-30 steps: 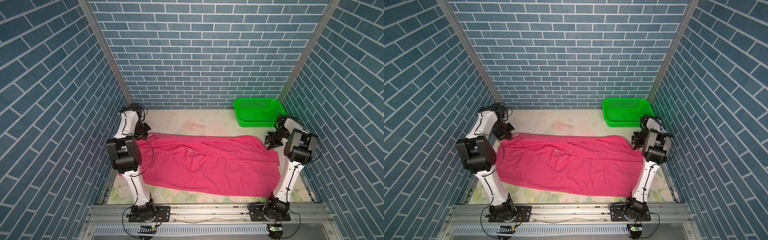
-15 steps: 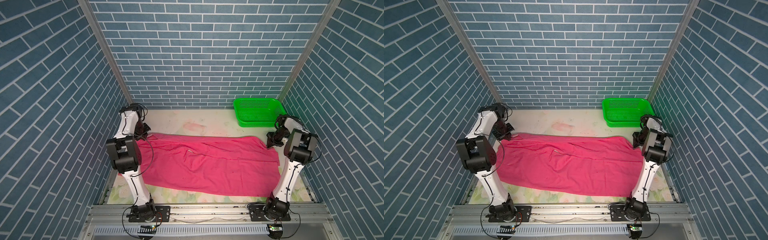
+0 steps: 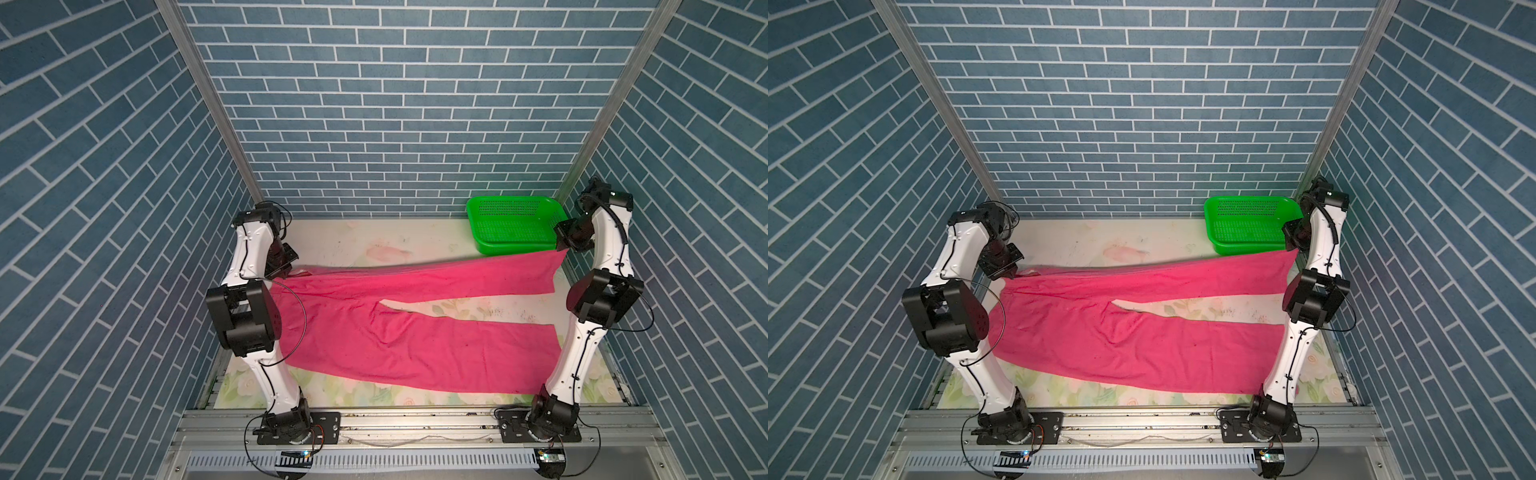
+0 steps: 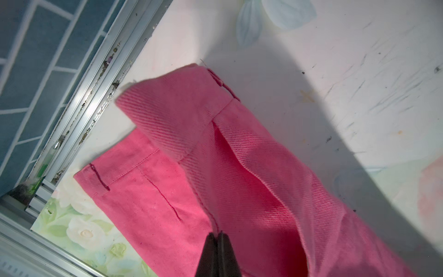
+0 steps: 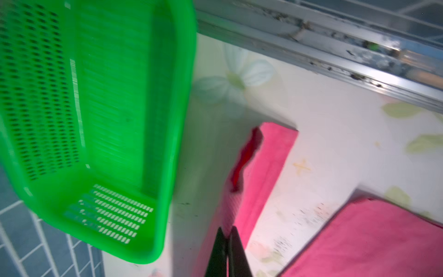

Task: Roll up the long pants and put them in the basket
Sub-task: Fold the long pant at the center of the board.

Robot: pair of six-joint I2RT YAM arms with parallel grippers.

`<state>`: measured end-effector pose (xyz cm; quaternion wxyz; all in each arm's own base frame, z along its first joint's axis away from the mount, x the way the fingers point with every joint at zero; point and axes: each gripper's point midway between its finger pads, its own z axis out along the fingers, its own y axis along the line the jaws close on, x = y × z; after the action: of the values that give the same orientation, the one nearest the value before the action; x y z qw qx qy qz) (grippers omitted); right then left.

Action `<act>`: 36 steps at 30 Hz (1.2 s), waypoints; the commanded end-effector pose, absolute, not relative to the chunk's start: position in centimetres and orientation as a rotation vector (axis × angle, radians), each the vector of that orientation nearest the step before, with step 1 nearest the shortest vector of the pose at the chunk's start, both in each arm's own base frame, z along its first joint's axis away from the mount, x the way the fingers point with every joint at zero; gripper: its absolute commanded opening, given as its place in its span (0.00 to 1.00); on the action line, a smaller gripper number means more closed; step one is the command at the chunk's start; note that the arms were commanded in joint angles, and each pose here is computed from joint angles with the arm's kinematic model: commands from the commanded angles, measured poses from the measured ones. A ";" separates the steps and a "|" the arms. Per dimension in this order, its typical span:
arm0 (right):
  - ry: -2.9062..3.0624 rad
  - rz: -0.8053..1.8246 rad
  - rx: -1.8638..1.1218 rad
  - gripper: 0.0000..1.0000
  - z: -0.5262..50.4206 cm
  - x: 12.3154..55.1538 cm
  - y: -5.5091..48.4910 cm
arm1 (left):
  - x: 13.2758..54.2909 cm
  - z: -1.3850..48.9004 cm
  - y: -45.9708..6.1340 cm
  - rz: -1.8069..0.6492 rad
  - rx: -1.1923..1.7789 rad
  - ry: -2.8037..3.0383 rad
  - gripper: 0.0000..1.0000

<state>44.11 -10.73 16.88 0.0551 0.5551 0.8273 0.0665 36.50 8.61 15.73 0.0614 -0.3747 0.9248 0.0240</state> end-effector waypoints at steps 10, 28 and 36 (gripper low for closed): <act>2.775 0.104 1.779 0.00 14.4 26.9 -6.0 | 26.7 15.8 6.3 0.052 -1.138 2.889 0.00; 2.672 0.180 1.644 0.00 21.3 30.3 -7.2 | 35.3 22.9 10.1 -0.045 -1.142 2.613 0.00; 2.720 0.162 1.647 0.00 22.2 26.4 -6.9 | 29.7 20.9 9.1 -0.045 -1.200 2.673 0.00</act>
<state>29.72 -7.35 21.00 0.0007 0.5281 0.8467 0.0645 31.24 9.26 19.93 0.0972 -0.4085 0.9075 -0.0125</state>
